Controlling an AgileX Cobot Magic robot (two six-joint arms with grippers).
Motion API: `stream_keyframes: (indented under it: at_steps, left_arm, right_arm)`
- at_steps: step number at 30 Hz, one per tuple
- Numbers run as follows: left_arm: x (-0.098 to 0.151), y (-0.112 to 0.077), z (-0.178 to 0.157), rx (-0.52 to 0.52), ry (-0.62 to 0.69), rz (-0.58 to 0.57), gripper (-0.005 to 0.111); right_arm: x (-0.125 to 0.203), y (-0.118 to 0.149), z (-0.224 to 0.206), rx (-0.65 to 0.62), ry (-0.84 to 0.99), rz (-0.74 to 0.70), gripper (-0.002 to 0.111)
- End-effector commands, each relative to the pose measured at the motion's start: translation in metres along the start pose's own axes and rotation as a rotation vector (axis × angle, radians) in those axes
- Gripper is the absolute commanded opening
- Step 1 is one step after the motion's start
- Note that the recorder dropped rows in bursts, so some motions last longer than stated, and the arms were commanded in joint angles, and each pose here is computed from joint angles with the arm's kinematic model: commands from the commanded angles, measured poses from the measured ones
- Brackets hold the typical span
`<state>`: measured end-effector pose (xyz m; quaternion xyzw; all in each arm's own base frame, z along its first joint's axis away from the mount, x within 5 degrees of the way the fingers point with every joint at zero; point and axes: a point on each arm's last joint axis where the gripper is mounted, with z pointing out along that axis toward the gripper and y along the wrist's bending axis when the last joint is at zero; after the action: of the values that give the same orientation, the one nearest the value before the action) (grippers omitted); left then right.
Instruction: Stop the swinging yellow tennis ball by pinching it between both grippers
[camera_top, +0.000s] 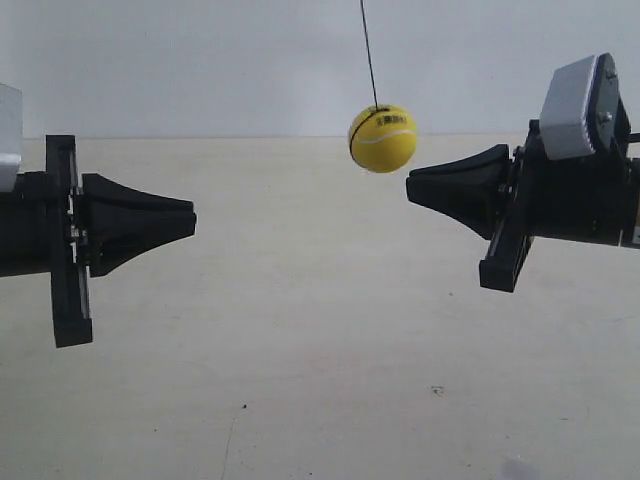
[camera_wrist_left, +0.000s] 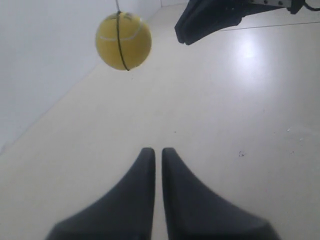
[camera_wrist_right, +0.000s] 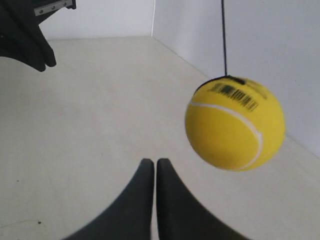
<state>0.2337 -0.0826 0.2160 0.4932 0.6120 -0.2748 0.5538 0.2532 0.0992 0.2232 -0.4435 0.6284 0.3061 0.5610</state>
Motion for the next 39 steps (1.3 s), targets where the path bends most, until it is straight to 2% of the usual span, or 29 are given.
stream_keyframes:
  at_steps: [1,6,9,13,20,30,39]
  left_arm:
    - [-0.002,0.0,0.0,0.019,-0.023,-0.004,0.005]
    - [-0.002,0.0,0.0,0.017,-0.02,0.005,0.005]
    - [-0.002,0.0,0.0,0.023,-0.023,0.009,0.005]
    - [-0.007,-0.008,0.0,0.101,-0.077,-0.001,0.005]
    - [-0.007,-0.008,0.0,0.103,-0.08,-0.008,0.005]
    - [-0.007,-0.008,0.0,0.106,-0.078,-0.006,0.005]
    - [-0.002,-0.006,0.002,0.104,-0.076,-0.011,0.005]
  right_arm:
    - [-0.003,0.002,0.001,-0.026,-0.024,-0.002,0.0]
    - [-0.001,0.0,0.001,-0.01,-0.003,-0.002,0.0]
    - [-0.002,0.003,0.001,-0.042,-0.017,0.003,0.0]
    - [-0.002,0.006,0.001,-0.074,-0.018,0.008,0.0]
    - [-0.004,0.009,0.001,-0.096,-0.04,0.015,0.0]
    - [-0.005,0.027,0.024,-0.114,0.015,-0.053,0.0]
    - [-0.004,0.024,0.024,-0.096,0.039,-0.054,0.0]
